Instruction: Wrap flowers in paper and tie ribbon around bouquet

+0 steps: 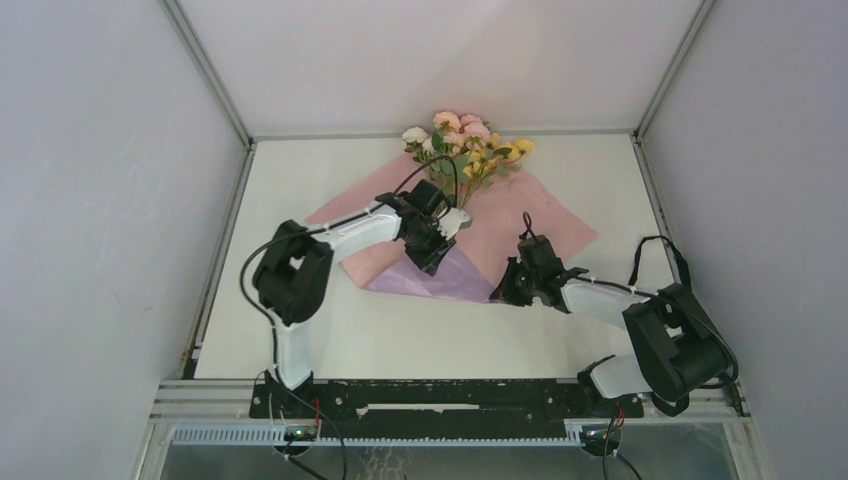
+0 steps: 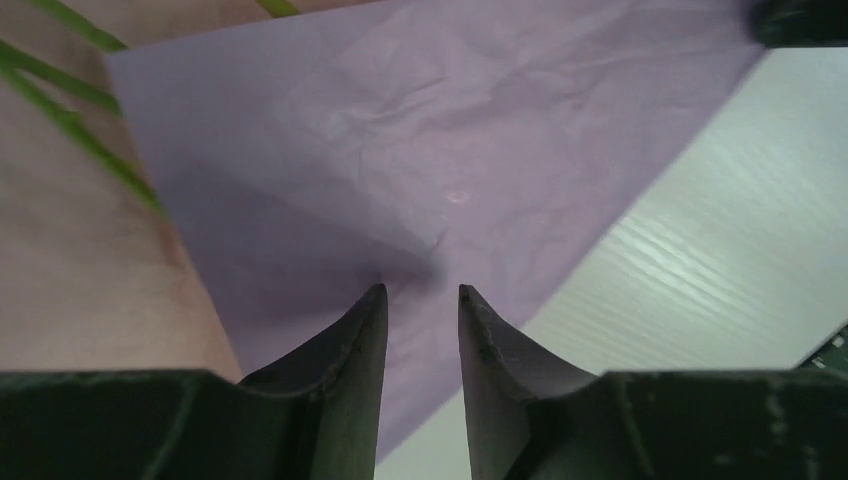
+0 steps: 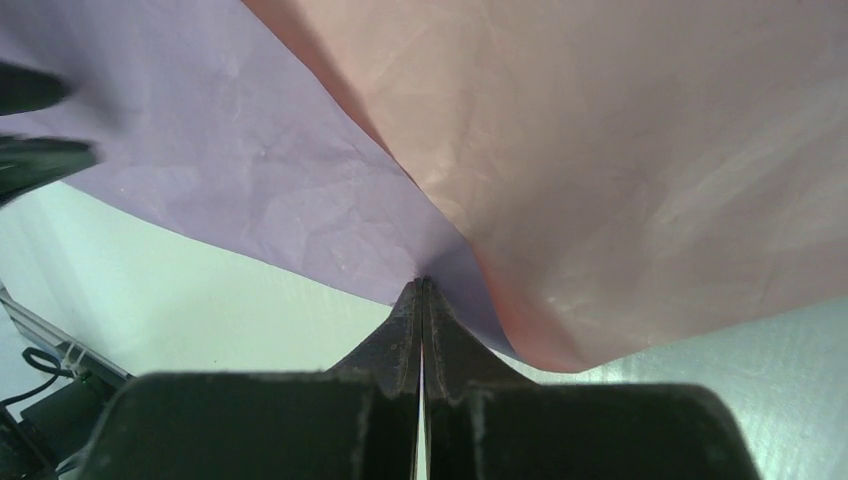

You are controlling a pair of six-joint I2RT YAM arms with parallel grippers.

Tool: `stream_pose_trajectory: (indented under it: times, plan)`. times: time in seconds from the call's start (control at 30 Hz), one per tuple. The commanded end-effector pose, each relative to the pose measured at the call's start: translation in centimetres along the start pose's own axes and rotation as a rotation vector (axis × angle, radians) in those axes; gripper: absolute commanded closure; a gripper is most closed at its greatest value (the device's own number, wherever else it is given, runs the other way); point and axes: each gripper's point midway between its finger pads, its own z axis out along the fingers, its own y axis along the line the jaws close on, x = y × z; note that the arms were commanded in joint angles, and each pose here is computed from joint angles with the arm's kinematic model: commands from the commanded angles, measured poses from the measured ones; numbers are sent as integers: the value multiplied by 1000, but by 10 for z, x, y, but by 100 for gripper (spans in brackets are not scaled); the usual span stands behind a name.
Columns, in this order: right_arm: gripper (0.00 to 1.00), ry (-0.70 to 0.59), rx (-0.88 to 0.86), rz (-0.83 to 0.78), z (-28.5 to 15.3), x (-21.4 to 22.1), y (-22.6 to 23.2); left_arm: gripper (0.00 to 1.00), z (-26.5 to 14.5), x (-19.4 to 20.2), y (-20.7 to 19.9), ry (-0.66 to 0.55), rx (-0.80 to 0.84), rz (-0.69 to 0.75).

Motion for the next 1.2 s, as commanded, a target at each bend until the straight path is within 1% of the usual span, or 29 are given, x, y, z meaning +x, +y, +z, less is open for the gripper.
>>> stream_pose_trajectory:
  times: [0.0, 0.07, 0.17, 0.2, 0.27, 0.33, 0.4, 0.47, 0.53, 0.6, 0.73, 0.87, 1.07, 1.17]
  plan:
    - [100, -1, 99, 0, -7, 8, -23, 63, 19, -4, 8, 19, -13, -78]
    - [100, -14, 104, 2, -11, 4, -25, 63, 25, 2, 11, 33, -20, -83]
    - [92, -57, 105, 31, -23, -9, -30, 63, 35, 13, 12, 62, -18, -89]
    - [89, -83, 104, 43, -29, -16, -32, 63, 39, 15, 11, 70, -13, -91]
    - [76, -140, 107, 79, -42, -32, -39, 63, 44, 18, 12, 83, -10, -96]
    - [65, -206, 107, 135, -56, -49, -49, 63, 46, 21, 11, 96, -4, -100]
    - [58, -291, 81, 213, -72, -66, -60, 63, 47, 23, 10, 100, 1, -101]
    - [53, -366, 51, 324, -83, -79, -78, 63, 46, 23, 10, 99, 0, -102]
    - [47, -407, 39, 437, -89, -83, -98, 62, 44, 22, 9, 94, 1, -101]
    - [43, -414, 35, 492, -89, -83, -111, 62, 43, 20, 8, 90, 2, -98]
    - [38, -388, 5, 514, -79, -86, -115, 62, 44, 19, 6, 88, 5, -89]
    - [38, -352, -35, 524, -63, -93, -115, 62, 45, 20, 5, 95, 5, -84]
    - [41, -314, -48, 540, -38, -98, -119, 62, 47, 22, 6, 105, -1, -84]
    - [43, -312, -36, 544, -35, -102, -120, 62, 47, 23, 6, 109, -2, -84]
